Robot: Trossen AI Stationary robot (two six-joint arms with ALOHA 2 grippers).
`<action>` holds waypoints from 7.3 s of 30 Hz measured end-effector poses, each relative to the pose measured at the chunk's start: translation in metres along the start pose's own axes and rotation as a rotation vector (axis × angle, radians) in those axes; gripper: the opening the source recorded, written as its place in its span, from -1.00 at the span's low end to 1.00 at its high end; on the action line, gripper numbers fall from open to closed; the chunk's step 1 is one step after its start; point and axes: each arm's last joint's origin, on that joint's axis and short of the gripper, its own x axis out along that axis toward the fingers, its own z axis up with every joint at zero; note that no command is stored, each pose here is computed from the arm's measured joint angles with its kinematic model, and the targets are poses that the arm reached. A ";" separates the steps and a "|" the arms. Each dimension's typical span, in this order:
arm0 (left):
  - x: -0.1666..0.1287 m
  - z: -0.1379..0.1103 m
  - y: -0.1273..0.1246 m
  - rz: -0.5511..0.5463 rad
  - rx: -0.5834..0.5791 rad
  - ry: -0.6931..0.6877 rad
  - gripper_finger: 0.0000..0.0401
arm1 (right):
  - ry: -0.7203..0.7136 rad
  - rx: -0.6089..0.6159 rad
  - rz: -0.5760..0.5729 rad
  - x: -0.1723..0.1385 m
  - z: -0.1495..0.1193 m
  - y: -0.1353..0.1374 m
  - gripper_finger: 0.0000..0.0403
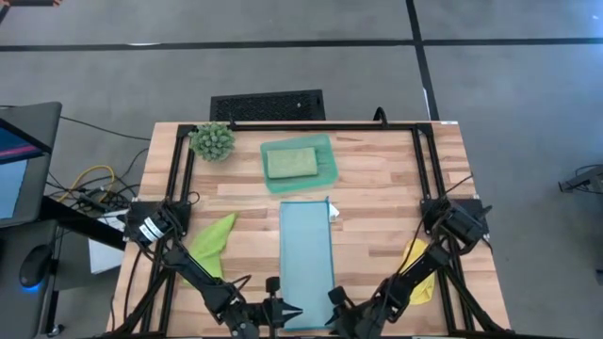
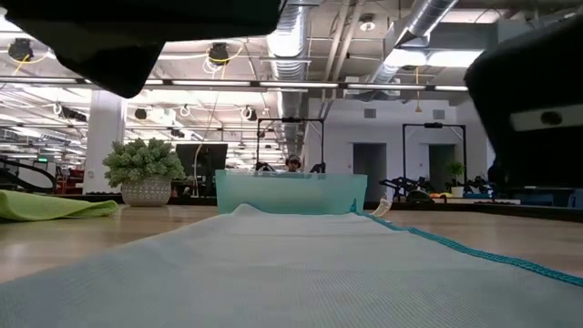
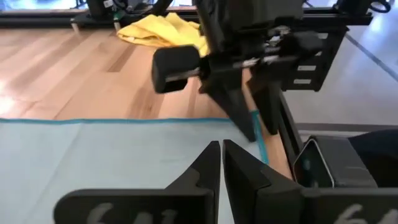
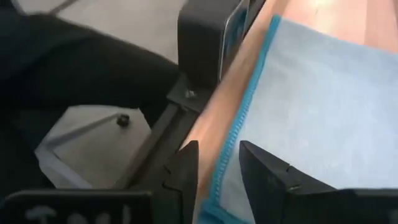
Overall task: Fold microfiber towels
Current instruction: Fold the blue towel
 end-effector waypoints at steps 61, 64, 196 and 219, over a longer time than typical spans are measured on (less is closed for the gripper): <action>0.022 -0.030 0.066 0.373 0.478 0.375 -0.95 | 0.249 0.452 -0.342 -0.030 0.004 -0.134 -0.64; 0.022 -0.030 0.067 0.385 0.489 0.375 -0.95 | 0.259 0.435 -0.343 -0.029 0.004 -0.139 -0.51; -0.001 -0.021 0.065 0.437 0.140 0.298 -0.95 | 0.066 0.219 -0.196 0.021 0.028 -0.135 -0.66; 0.000 -0.020 0.064 0.430 0.141 0.293 -0.95 | 0.077 0.146 -0.288 -0.009 0.047 -0.104 -0.98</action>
